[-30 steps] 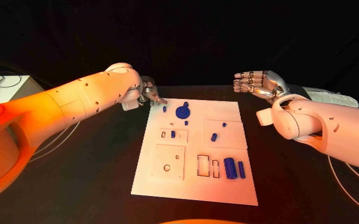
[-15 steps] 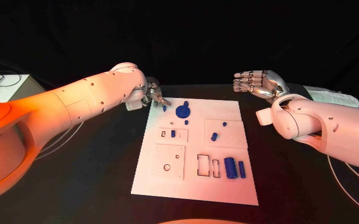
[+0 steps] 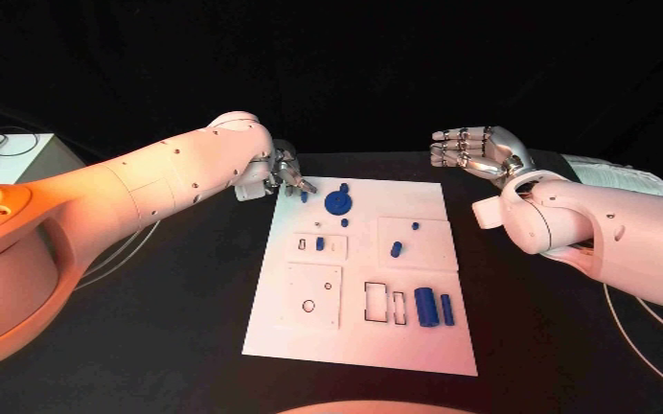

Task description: Assemble the parts on the task board

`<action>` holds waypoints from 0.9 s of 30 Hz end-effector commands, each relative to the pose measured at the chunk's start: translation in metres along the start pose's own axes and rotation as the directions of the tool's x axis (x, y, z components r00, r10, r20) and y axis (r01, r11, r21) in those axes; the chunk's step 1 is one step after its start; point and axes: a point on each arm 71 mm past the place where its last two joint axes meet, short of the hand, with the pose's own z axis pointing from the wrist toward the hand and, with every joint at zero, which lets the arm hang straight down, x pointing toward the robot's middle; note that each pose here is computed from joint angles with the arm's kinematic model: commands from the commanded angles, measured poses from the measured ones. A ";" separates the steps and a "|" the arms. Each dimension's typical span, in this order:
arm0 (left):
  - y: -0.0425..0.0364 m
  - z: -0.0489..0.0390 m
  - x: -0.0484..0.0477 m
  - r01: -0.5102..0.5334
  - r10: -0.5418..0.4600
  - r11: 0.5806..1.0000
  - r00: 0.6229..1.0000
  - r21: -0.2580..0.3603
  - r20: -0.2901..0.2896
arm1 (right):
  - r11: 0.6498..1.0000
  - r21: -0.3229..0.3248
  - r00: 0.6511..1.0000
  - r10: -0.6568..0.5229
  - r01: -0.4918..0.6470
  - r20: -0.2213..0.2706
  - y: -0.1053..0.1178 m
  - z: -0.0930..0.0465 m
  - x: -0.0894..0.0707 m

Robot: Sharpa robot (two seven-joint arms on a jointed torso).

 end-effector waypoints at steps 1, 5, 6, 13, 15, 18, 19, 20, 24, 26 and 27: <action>0.0002 0.0008 0.0009 -0.013 0.013 1.000 1.000 -0.012 -0.018 | 1.000 -0.012 1.000 -0.005 0.004 -0.002 0.002 0.000 0.000; 0.0025 0.0015 0.0000 -0.011 0.011 1.000 1.000 -0.020 -0.018 | 1.000 -0.012 1.000 -0.004 0.004 -0.002 0.002 0.000 0.000; 0.0029 0.0016 -0.0002 -0.011 0.011 1.000 1.000 -0.021 -0.018 | 1.000 -0.012 1.000 -0.004 0.004 -0.002 0.002 0.000 0.000; 0.0030 0.0024 0.0000 -0.012 0.011 1.000 1.000 -0.022 -0.022 | 1.000 -0.013 1.000 -0.004 0.004 -0.003 0.002 0.001 0.001; 0.0027 0.0027 0.0004 -0.013 0.012 1.000 1.000 -0.022 -0.024 | 1.000 -0.013 1.000 -0.004 0.003 -0.004 0.002 0.001 0.001; 0.0023 0.0033 0.0011 -0.014 0.014 1.000 1.000 -0.022 -0.027 | 1.000 -0.013 1.000 -0.004 0.003 -0.004 0.002 0.001 0.001; 0.0021 0.0035 0.0015 -0.016 0.015 1.000 0.999 -0.022 -0.029 | 1.000 -0.013 1.000 -0.004 0.004 -0.003 0.002 0.000 0.001; 0.0018 0.0037 0.0018 -0.017 0.016 1.000 0.999 -0.021 -0.031 | 1.000 -0.013 1.000 -0.004 0.004 -0.003 0.002 0.000 0.001; 0.0010 0.0040 0.0027 -0.018 0.017 1.000 0.999 -0.020 -0.035 | 1.000 -0.013 1.000 -0.003 0.003 -0.003 0.002 0.000 0.001; 0.0008 0.0040 0.0029 -0.017 0.017 1.000 0.999 -0.019 -0.036 | 1.000 -0.013 1.000 -0.003 0.003 -0.005 0.002 0.000 0.001; 0.0008 0.0041 0.0030 -0.017 0.016 1.000 0.999 -0.018 -0.036 | 1.000 -0.013 1.000 -0.002 0.002 -0.005 0.002 0.000 0.001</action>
